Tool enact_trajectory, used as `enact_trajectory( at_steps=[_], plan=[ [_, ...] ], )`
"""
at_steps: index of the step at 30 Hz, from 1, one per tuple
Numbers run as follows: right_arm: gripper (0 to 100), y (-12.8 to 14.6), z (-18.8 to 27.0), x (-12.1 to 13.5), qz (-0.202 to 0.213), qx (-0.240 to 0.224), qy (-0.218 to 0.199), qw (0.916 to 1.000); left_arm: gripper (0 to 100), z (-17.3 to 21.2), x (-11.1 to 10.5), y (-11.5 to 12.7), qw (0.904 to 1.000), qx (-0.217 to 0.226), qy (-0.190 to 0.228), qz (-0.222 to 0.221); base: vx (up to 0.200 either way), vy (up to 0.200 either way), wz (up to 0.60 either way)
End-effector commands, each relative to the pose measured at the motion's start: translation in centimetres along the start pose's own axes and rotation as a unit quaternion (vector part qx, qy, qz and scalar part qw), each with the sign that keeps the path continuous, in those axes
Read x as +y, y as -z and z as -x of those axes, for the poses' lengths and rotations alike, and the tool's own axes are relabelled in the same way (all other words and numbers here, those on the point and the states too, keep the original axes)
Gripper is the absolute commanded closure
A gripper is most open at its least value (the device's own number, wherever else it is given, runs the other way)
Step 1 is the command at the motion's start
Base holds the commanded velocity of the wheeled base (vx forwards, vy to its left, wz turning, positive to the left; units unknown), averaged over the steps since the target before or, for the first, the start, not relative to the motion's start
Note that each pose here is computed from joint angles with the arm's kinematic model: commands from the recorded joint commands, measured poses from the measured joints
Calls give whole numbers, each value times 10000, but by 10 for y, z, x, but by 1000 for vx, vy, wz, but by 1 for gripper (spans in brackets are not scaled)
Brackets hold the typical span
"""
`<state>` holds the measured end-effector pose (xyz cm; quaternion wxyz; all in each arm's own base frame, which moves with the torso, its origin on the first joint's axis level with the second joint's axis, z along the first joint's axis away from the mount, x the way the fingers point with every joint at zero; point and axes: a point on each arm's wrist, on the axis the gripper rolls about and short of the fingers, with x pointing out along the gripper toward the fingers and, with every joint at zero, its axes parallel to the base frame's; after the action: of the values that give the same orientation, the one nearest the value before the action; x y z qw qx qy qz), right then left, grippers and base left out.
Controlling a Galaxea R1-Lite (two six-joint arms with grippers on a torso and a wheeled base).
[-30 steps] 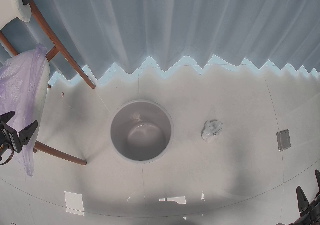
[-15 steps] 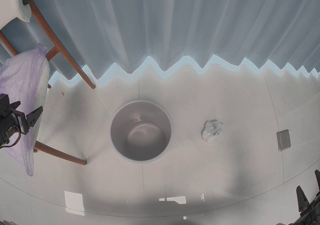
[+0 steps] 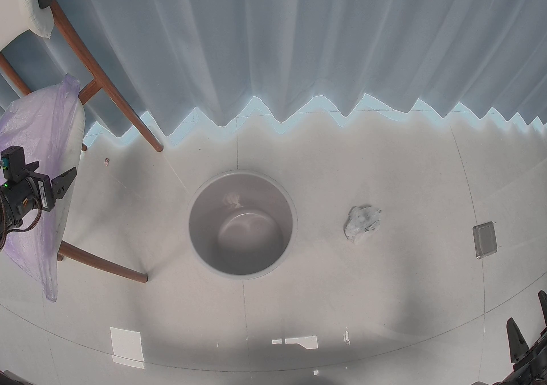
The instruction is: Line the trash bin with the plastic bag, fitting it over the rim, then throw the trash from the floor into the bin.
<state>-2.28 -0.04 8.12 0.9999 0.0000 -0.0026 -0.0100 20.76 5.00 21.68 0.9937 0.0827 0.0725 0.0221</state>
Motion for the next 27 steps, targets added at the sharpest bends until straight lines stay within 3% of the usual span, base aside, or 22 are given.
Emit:
enact_trajectory(
  at_steps=[1, 27],
  plan=[
    [0, 5, 0, 0, 0, -5, 0, 10000, 0, -15, 3, 3, 9999, 108, -32, 18, 0, 0, 0],
    [0, 5, 0, 0, 0, 3, 0, 10000, 0, -45, 11, 16, 9998, 156, -130, 21, 0, 0, 0]
  ],
)
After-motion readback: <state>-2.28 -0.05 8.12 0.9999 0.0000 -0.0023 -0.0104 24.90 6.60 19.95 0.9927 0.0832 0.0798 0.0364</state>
